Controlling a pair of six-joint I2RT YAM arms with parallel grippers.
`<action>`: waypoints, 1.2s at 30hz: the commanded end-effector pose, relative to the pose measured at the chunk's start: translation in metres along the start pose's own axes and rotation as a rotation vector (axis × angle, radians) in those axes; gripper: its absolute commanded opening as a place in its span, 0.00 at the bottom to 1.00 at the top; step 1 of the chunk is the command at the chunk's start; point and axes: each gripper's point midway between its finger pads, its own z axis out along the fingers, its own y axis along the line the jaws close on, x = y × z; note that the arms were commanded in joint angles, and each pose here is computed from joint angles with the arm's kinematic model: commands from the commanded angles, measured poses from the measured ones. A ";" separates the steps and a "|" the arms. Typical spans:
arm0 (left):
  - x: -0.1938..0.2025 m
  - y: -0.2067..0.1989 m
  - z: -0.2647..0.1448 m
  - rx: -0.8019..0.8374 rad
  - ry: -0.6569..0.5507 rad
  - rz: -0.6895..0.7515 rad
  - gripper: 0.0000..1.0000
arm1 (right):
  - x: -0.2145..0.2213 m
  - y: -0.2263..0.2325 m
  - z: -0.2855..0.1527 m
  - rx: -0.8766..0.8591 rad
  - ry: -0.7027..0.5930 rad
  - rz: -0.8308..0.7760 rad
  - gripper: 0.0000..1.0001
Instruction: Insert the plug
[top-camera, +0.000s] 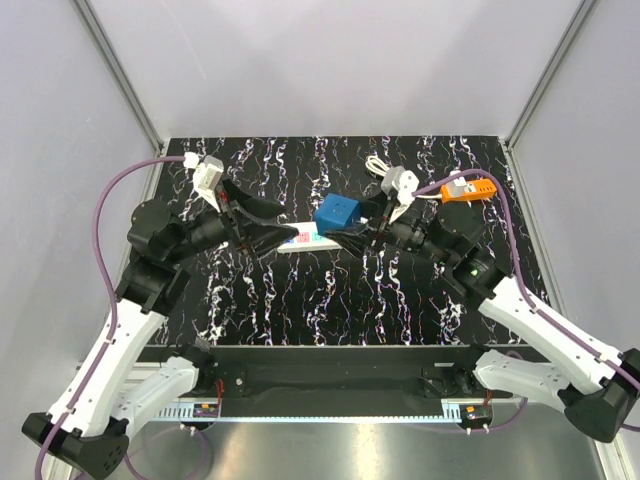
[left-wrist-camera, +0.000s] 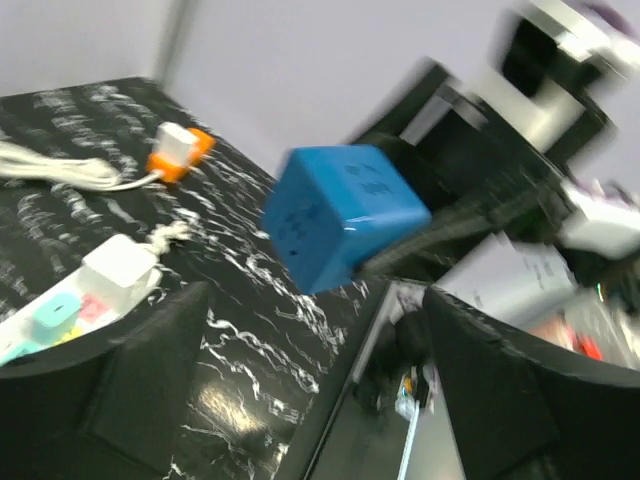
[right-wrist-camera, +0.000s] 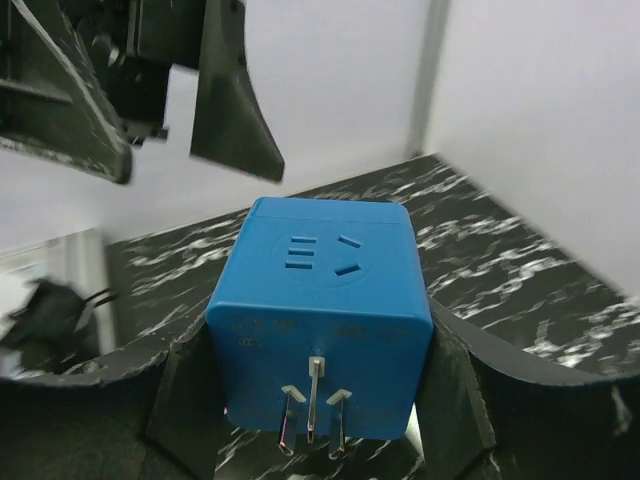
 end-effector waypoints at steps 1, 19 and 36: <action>0.003 -0.053 -0.012 0.283 0.112 0.174 0.85 | 0.003 0.049 -0.024 -0.266 0.099 0.225 0.00; 0.012 -0.066 -0.005 0.398 0.047 0.098 0.89 | -0.043 0.082 -0.026 -0.500 -0.127 0.396 0.00; 0.017 -0.063 0.016 0.406 0.033 -0.008 0.77 | -0.032 0.071 -0.009 -0.460 -0.140 0.425 0.00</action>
